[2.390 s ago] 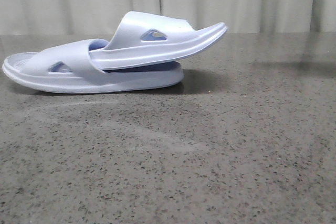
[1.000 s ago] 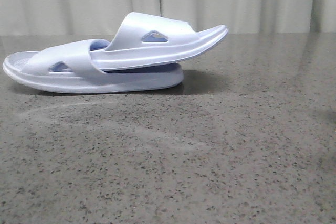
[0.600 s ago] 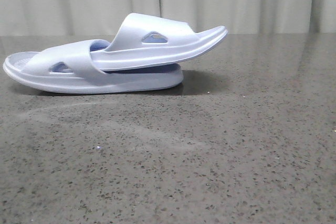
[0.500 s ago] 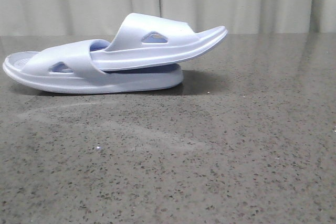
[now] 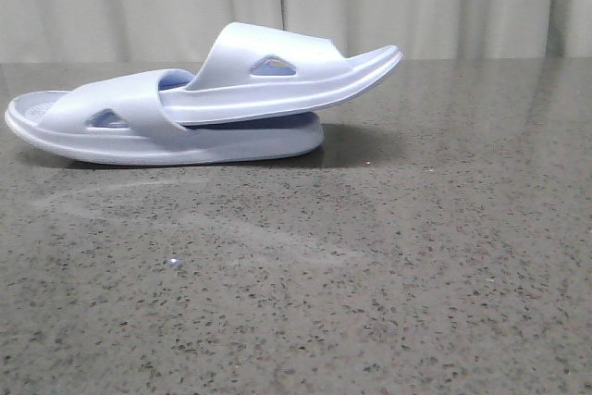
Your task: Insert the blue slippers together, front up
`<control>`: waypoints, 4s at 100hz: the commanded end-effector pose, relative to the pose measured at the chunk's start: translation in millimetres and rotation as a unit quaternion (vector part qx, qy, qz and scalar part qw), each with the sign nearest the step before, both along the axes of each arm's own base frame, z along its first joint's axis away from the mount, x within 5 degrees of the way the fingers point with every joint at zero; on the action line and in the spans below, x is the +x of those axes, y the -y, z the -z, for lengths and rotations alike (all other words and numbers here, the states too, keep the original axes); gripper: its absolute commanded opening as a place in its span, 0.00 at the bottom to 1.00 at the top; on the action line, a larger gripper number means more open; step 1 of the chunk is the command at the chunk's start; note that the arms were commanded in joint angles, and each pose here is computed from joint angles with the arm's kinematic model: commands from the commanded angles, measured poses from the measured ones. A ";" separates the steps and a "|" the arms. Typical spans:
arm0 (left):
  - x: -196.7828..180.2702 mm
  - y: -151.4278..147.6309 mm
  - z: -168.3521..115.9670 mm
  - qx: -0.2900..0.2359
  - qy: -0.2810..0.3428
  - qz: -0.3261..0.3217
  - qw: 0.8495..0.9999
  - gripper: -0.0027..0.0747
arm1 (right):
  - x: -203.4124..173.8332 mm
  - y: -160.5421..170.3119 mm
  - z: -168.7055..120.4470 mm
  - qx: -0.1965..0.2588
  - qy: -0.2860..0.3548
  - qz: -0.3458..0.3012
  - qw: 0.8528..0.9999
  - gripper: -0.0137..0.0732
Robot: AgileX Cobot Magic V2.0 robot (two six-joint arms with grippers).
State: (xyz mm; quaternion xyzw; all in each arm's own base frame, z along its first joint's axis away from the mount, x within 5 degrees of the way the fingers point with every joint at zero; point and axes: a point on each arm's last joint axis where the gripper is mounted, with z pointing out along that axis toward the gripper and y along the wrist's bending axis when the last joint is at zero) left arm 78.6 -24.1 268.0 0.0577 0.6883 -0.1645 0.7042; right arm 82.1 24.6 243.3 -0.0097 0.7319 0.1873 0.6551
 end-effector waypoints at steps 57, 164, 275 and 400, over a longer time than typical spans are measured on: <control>0.2 -0.9 -8.0 -0.022 0.004 -0.003 1.000 0.05 | 0.2 -0.2 -8.8 -0.001 0.013 -0.001 1.000 0.07; -13.1 -21.5 66.4 0.057 -0.034 -0.137 0.988 0.05 | 0.2 -0.2 -8.8 -0.001 0.013 -0.001 1.000 0.07; -13.3 -21.3 67.8 0.053 -0.042 -0.135 0.989 0.05 | 2.0 6.5 -9.7 -0.002 0.018 0.037 0.999 0.07; -13.2 -21.4 67.8 0.053 -0.042 -0.136 0.988 0.05 | -20.1 27.9 54.5 -0.184 -0.002 0.151 0.971 0.07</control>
